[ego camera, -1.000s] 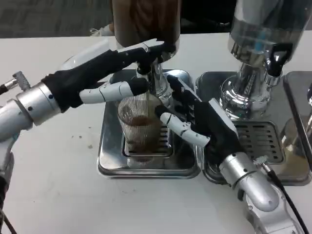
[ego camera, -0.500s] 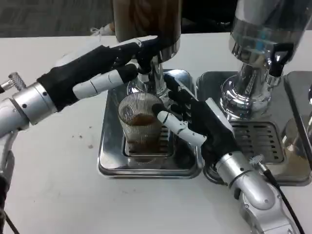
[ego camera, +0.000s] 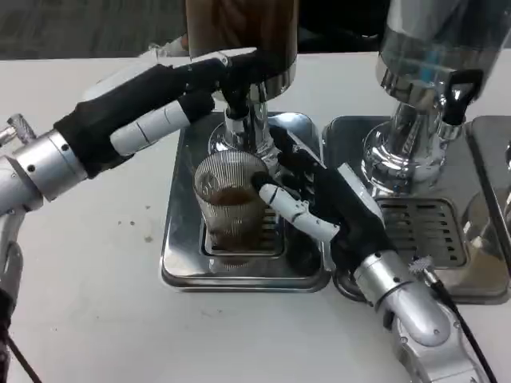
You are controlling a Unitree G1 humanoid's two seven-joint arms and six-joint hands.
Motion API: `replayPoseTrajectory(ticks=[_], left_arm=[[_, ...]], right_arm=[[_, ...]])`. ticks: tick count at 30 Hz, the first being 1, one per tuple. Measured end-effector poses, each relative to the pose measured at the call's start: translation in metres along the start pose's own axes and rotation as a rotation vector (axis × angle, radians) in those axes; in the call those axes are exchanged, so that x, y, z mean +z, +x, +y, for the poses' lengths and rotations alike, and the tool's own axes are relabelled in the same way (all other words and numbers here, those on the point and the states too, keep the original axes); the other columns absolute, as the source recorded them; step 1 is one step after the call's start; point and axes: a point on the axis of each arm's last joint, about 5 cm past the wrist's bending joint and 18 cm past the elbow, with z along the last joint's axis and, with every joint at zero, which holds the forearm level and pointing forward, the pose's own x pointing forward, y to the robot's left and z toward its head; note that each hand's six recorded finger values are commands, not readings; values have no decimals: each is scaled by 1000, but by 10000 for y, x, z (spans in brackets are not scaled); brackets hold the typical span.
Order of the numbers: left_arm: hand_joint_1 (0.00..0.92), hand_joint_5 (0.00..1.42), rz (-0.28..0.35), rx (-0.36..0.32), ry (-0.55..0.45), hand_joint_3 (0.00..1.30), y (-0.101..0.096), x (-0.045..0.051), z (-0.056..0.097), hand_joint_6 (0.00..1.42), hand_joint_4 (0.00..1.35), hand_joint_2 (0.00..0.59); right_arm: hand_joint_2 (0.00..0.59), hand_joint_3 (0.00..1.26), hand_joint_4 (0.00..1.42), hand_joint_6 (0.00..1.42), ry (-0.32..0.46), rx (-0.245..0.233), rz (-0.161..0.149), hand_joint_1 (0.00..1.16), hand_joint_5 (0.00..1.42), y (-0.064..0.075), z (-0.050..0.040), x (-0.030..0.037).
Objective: Grasp the cup under the faucet to collect the drink, then remove the cup.
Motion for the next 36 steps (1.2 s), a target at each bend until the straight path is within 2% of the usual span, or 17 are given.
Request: replayPoseTrajectory(ticks=[6, 14, 20, 25, 29, 32, 36], left_arm=[[0, 79, -25, -6, 0, 166, 16, 47, 29, 54, 58, 46], [0, 94, -77, 28, 6, 173, 7, 125, 91, 62, 66, 49], [0, 112, -144, 68, 2, 182, -17, 215, 149, 68, 88, 53], [0, 121, -186, 79, -45, 187, -49, 259, 150, 69, 100, 53], [0, 135, -247, 92, -31, 188, -78, 371, 167, 80, 110, 53], [0, 137, -254, 91, -21, 188, -102, 396, 150, 82, 112, 53], [0, 150, -237, 118, -21, 188, -211, 373, 86, 85, 114, 54]], right_arm=[[309, 63, 12, 48, 8, -12, 14, 556, 15, -35, 13, -35], [310, 64, 14, 60, 7, -22, 4, 561, 25, -36, 10, -30], [311, 64, 20, 61, 4, -23, -3, 562, 27, -39, 2, -28], [311, 66, 21, 62, 6, -22, 1, 563, 27, -39, 7, -38], [311, 71, 22, 62, 7, -22, 7, 563, 28, -43, 6, -50], [311, 69, 22, 63, 8, -22, 5, 564, 28, -42, 10, -49], [311, 64, 22, 63, 8, -30, -6, 564, 28, -45, -3, -45]])
